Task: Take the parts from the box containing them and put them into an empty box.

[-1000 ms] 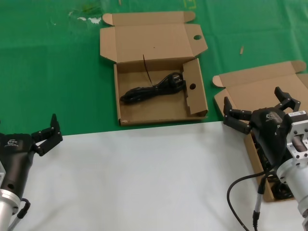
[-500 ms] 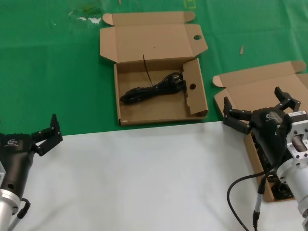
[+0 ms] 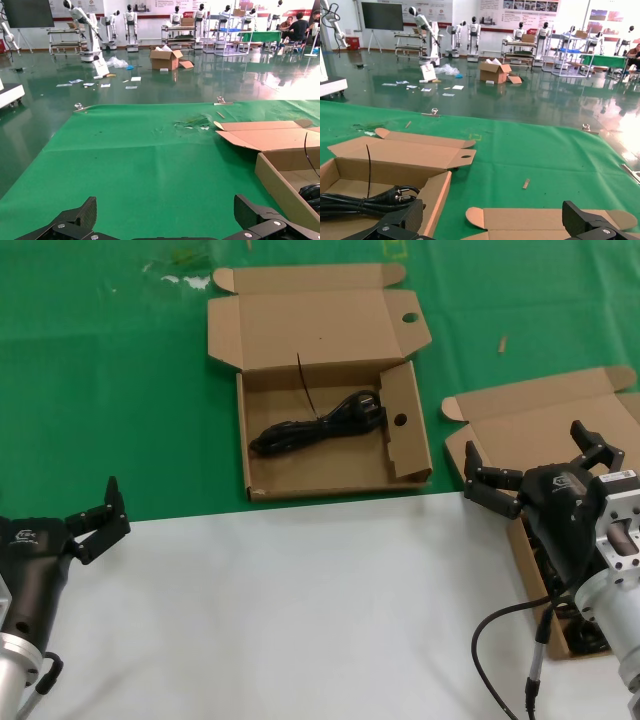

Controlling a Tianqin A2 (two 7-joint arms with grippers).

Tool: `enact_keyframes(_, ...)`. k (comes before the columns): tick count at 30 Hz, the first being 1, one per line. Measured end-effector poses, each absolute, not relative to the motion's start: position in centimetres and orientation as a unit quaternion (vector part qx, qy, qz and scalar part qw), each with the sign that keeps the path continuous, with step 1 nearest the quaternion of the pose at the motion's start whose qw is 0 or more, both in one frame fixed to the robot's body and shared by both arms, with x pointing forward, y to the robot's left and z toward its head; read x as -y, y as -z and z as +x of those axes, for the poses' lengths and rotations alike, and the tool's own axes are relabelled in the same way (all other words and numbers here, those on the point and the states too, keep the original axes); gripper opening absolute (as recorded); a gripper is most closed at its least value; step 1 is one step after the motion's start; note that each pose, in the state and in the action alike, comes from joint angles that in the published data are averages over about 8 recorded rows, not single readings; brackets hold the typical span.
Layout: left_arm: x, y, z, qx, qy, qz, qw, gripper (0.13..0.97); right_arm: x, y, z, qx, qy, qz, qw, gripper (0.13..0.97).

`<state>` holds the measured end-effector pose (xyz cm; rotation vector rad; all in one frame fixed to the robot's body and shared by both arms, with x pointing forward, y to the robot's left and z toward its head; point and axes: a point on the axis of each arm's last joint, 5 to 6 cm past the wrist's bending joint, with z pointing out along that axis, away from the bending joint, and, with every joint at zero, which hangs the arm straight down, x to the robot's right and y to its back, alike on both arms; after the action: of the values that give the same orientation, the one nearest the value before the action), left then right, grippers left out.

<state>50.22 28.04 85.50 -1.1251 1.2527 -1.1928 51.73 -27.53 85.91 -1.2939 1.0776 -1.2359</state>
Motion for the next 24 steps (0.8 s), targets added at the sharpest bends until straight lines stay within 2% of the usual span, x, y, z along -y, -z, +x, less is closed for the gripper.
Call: enact_keyframes(24,-28.04,-85.50,50.22,-0.521,0.496,-0.468,0.513,0.966,27.53,-85.91,51.73,-0.446,0.512,-0.536,0.502,0.966)
